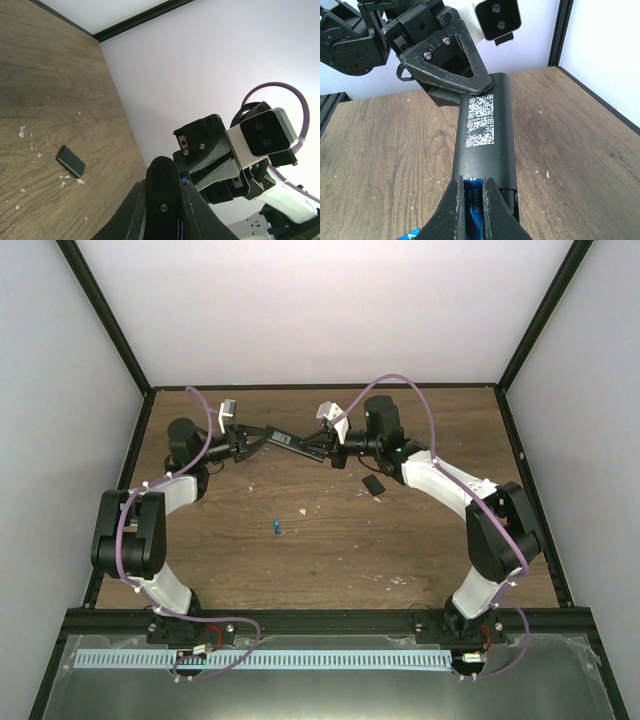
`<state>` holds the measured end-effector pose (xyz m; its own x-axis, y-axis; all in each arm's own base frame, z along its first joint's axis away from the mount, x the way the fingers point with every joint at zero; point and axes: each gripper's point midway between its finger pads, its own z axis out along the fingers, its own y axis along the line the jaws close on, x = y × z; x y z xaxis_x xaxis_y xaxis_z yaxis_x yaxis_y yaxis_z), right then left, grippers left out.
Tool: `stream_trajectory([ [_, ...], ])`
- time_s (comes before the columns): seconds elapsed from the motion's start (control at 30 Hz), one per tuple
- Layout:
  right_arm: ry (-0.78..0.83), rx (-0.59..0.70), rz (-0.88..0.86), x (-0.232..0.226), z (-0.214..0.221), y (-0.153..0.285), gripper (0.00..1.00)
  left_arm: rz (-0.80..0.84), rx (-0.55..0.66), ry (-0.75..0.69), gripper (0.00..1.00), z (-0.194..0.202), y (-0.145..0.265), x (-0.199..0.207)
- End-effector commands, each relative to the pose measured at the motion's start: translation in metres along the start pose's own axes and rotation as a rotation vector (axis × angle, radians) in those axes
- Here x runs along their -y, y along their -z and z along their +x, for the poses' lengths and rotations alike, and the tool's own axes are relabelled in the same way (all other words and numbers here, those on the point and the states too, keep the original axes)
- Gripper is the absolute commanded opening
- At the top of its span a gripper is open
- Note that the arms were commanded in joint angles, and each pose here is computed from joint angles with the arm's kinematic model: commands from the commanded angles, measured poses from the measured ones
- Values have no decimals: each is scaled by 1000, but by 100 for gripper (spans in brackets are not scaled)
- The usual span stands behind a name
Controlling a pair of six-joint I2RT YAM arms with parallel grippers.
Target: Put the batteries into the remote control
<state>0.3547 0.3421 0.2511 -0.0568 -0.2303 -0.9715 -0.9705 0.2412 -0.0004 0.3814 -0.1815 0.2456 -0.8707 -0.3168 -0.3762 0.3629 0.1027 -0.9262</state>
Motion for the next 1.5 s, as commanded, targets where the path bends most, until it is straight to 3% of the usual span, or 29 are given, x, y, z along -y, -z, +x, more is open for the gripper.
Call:
stream_trajectory([
  [0.0, -8, -7, -12, 0, 3, -1, 1, 27, -9, -45, 0, -2, -2, 10],
  [0.5, -39, -53, -15, -3, 14, 0, 1, 8, -1, -56, 0, -8, -3, 9],
  [1.0, -42, -84, -11, 0, 18, -2, 12, -1, -1, -59, 0, -9, -4, 8],
  [1.13, -31, -79, 2, 3, 14, -1, 17, -3, 0, -59, 0, -10, -4, 8],
  [1.33, -1, -68, 27, 6, 7, 1, 37, -10, -3, -64, 0, -10, -4, 7],
  [1.47, 20, -60, 35, 8, -2, 2, 41, -19, -4, -64, 0, -10, -4, 5],
])
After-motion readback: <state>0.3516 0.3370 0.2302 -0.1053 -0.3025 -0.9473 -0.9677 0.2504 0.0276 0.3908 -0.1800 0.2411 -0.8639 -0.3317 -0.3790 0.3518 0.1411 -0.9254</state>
